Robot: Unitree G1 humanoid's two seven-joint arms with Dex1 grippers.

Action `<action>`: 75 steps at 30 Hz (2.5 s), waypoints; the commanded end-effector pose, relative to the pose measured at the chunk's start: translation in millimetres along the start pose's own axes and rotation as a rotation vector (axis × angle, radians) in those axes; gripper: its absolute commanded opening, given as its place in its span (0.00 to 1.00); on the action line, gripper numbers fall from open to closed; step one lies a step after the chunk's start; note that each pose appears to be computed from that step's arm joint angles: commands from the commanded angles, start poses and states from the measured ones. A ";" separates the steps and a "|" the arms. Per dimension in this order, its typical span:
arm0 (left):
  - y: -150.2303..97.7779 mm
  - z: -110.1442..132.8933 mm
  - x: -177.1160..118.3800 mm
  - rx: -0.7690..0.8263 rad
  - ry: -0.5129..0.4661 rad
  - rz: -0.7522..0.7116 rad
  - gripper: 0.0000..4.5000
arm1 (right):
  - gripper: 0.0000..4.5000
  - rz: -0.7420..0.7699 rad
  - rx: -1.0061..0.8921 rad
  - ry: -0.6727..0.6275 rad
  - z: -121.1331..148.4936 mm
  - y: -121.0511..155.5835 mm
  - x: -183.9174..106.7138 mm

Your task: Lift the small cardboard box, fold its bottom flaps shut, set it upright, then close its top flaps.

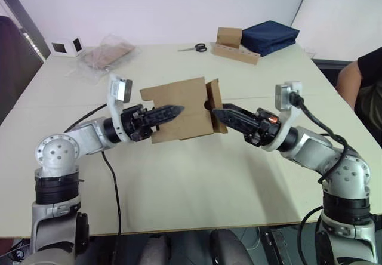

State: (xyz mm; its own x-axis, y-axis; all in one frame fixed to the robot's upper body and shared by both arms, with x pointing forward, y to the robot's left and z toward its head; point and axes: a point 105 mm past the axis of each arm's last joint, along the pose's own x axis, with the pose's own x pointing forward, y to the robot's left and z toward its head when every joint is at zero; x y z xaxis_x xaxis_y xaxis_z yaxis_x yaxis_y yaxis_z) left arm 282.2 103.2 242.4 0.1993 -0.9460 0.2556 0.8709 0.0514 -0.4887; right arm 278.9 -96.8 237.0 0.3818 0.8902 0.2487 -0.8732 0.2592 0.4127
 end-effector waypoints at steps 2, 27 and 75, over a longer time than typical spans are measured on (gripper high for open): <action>-11.0 6.0 -0.2 0.042 -0.024 -0.028 0.00 | 0.32 0.012 -0.045 -0.012 10.1 3.5 -0.1; -11.8 1.9 -0.6 0.039 -0.031 -0.014 0.00 | 0.32 0.008 -0.073 -0.011 6.8 7.5 10.0; -7.3 -0.1 3.2 0.059 -0.091 0.031 0.00 | 0.32 0.046 -0.024 -0.030 13.1 19.9 7.4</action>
State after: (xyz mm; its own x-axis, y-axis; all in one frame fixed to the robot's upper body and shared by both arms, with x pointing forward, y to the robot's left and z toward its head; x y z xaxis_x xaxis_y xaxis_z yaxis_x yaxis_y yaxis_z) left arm 278.7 99.2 235.8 0.2754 -0.9188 0.2828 0.8670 0.1103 -0.4860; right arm 269.8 -83.2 246.2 0.3559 0.9011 0.2477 -0.8840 0.2386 0.4020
